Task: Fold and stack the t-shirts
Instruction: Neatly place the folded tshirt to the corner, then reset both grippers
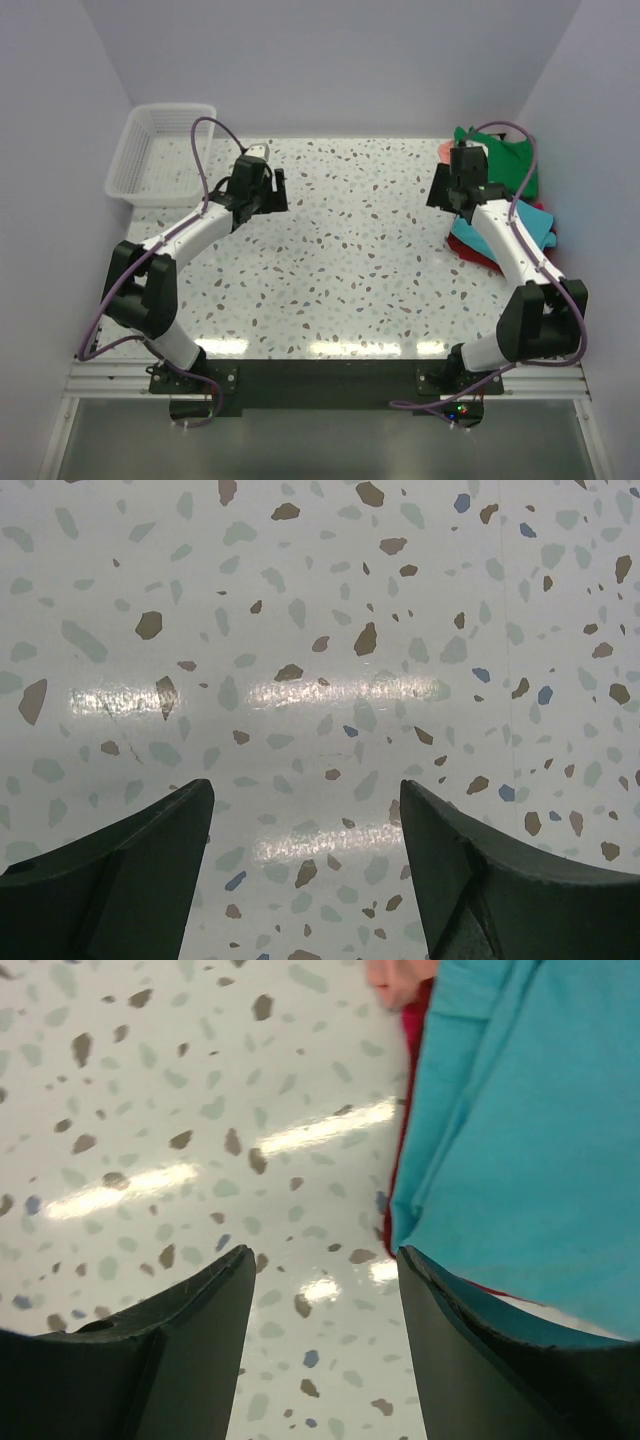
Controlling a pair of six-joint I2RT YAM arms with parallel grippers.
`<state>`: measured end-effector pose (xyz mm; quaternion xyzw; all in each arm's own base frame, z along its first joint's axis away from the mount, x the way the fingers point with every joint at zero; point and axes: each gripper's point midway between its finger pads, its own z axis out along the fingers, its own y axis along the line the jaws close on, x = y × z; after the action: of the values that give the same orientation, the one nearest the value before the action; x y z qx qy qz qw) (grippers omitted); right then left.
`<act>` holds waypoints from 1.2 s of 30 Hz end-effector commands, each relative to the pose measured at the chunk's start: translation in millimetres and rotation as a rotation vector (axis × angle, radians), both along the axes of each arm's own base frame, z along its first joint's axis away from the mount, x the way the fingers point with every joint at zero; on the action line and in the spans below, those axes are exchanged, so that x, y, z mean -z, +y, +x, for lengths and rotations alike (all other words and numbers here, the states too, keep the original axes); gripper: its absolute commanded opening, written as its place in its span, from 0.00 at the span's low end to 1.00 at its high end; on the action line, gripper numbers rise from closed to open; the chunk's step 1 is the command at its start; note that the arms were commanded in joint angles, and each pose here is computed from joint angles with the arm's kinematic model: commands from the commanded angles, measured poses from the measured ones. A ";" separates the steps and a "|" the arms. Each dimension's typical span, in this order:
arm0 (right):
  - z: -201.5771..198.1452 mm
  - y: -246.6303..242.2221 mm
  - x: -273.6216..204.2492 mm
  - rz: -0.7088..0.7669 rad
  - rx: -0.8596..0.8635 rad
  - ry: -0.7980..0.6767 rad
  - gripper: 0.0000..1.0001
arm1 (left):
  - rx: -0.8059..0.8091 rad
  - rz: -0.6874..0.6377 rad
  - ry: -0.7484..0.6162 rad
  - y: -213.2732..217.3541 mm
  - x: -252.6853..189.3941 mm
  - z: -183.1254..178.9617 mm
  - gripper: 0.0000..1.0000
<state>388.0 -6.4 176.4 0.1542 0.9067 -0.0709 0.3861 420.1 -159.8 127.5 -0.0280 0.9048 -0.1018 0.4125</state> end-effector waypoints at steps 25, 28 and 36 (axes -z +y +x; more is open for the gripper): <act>-26.9 192.3 52.4 0.320 -0.532 0.150 0.58 | 0.055 0.035 -0.040 -7.3 -5.1 2.3 0.79; -25.9 203.0 53.2 0.319 -0.555 0.152 0.58 | 0.056 0.037 -0.041 -8.9 -4.7 2.9 0.79; -27.2 220.4 59.3 0.330 -0.586 0.170 0.57 | 0.032 0.070 -0.047 -2.7 -6.1 4.1 0.80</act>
<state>349.3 196.7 101.7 -0.0545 0.9505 0.1528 0.2652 417.3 -165.5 126.9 -0.0038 0.9052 -0.0933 0.4146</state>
